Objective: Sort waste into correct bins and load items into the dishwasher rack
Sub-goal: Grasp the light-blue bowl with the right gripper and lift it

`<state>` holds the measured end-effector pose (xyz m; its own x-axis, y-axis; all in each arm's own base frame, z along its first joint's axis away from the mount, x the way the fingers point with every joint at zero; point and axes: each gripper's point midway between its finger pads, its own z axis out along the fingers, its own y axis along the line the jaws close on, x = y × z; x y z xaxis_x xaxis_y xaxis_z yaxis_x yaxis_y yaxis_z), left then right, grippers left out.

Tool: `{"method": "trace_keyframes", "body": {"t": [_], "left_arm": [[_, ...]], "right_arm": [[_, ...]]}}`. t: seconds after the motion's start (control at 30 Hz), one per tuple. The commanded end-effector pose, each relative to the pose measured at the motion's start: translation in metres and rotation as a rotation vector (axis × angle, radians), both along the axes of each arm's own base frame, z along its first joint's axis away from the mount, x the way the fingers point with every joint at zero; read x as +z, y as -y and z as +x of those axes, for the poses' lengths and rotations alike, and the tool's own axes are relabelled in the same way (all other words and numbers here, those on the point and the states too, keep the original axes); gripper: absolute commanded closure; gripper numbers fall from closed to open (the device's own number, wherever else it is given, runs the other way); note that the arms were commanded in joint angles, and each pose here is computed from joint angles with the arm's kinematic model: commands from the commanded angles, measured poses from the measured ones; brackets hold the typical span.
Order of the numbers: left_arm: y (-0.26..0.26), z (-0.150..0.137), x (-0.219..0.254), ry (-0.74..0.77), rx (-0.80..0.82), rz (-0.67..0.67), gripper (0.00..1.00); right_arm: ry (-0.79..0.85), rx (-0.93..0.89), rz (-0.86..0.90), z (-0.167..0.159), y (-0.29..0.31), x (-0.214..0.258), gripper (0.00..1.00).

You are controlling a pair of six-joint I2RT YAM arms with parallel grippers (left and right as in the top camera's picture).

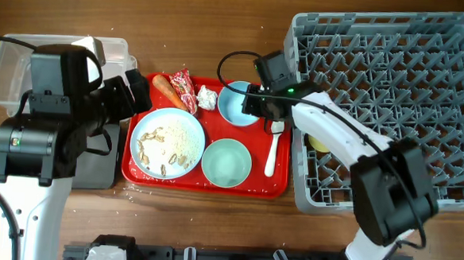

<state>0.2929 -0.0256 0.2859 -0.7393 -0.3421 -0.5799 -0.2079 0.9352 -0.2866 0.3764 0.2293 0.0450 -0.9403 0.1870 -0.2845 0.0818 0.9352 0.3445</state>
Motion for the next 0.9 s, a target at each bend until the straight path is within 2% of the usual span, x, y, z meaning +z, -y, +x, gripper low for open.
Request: {"method": "trace_keyframes", "body": {"t": [0.0,0.1,0.17,0.27,0.33,0.4,0.43,0.53,0.73,0.8,0.87], "left_arm": [[-0.003,0.000,0.006,0.017,0.009,0.005,0.00],[-0.003,0.000,0.006,0.017,0.009,0.005,0.00],[-0.003,0.000,0.006,0.017,0.009,0.005,0.00],[-0.003,0.000,0.006,0.018,0.009,0.005,0.00],[-0.003,0.001,0.006,0.019,0.009,0.004,0.00],[-0.003,0.000,0.006,0.018,0.009,0.005,0.00],[-0.003,0.000,0.006,0.018,0.009,0.005,0.00],[-0.003,0.000,0.006,0.018,0.009,0.005,0.00],[-0.003,0.000,0.006,0.018,0.009,0.005,0.00],[-0.003,0.000,0.006,0.018,0.009,0.005,0.00],[-0.003,0.000,0.006,0.018,0.009,0.005,0.00]], "right_arm": [[-0.037,-0.081,-0.020,0.005,0.006,-0.018,0.59],[-0.056,-0.092,-0.025,0.002,0.008,-0.022,0.59],[-0.025,-0.021,-0.036,0.004,0.006,-0.014,0.55],[0.082,0.107,-0.018,0.010,-0.003,0.034,0.55],[0.173,0.058,-0.055,0.013,0.013,0.079,0.55],[0.218,0.003,-0.132,0.012,0.034,0.097,0.55],[0.212,-0.006,-0.162,0.010,0.040,0.096,0.55],[0.084,0.000,-0.264,-0.001,0.053,0.052,0.55],[-0.102,0.044,-0.316,-0.012,0.050,-0.027,0.55],[-0.119,0.055,-0.294,-0.014,0.045,-0.031,0.68],[-0.104,0.068,-0.269,-0.013,0.041,-0.023,0.91]]}}
